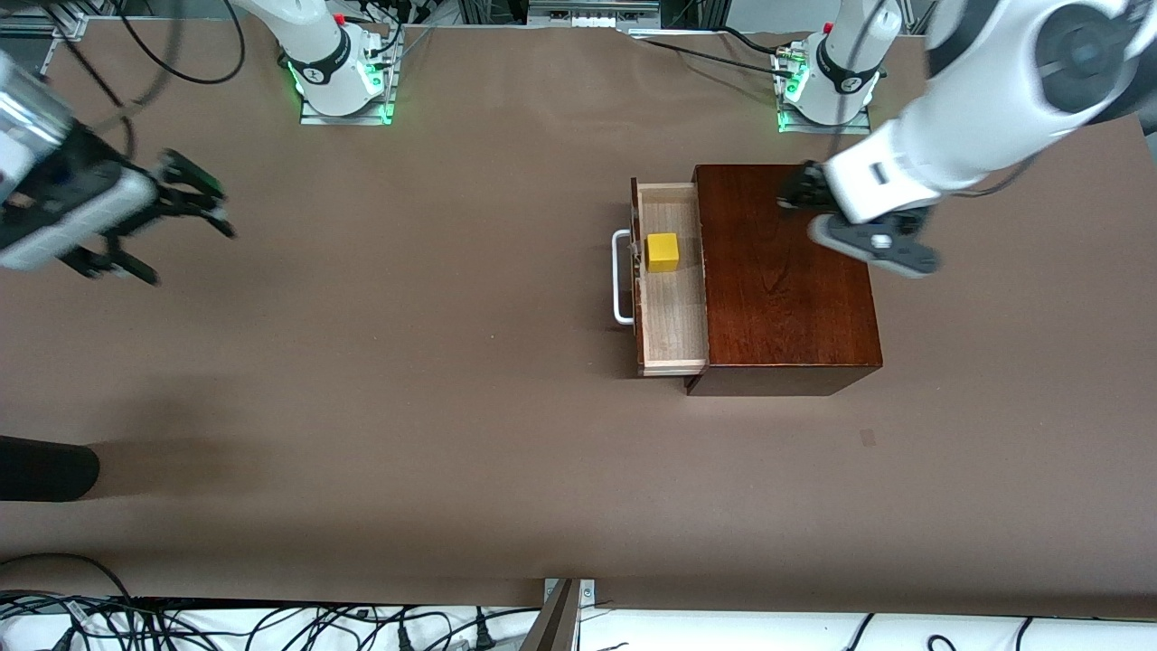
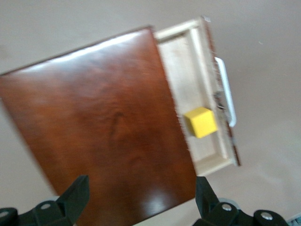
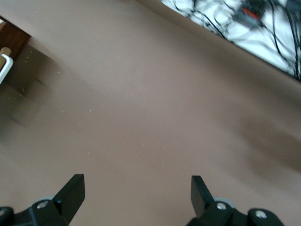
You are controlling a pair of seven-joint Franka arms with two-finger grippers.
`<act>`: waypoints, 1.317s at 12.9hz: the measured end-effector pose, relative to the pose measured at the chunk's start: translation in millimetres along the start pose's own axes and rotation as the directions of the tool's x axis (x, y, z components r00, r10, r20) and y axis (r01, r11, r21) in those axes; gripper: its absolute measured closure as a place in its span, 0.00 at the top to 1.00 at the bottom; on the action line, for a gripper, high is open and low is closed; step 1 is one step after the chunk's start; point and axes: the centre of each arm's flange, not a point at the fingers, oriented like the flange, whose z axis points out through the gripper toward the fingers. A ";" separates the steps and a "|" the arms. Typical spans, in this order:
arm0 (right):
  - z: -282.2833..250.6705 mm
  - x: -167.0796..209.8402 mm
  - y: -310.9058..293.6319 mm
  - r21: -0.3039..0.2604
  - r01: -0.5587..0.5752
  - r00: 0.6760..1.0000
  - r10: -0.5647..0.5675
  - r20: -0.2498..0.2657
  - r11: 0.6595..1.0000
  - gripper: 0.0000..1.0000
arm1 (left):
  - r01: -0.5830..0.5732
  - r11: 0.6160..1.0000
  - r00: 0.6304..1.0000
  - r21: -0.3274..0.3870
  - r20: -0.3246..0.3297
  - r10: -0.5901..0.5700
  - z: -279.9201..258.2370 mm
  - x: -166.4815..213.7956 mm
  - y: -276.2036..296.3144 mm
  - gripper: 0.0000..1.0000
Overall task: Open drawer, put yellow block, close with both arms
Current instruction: 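Move the left gripper to the front of the open drawer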
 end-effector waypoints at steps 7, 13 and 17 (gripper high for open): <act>25.4 -8.6 0.6 -0.091 -0.138 0.984 0.147 0.101 0.986 1.00 | -0.501 0.865 0.865 -0.010 -0.003 0.501 88.5 54.1 145.8 1.00; 34.8 -26.6 -4.3 -0.112 -0.244 0.953 0.259 0.155 0.963 1.00 | -0.846 0.534 0.533 0.006 -0.045 0.845 203.8 90.3 204.0 1.00; 29.9 -30.0 -5.8 -0.127 -0.260 0.948 0.278 0.156 0.957 1.00 | -0.940 0.339 0.340 0.045 0.017 0.940 245.1 97.3 210.3 1.00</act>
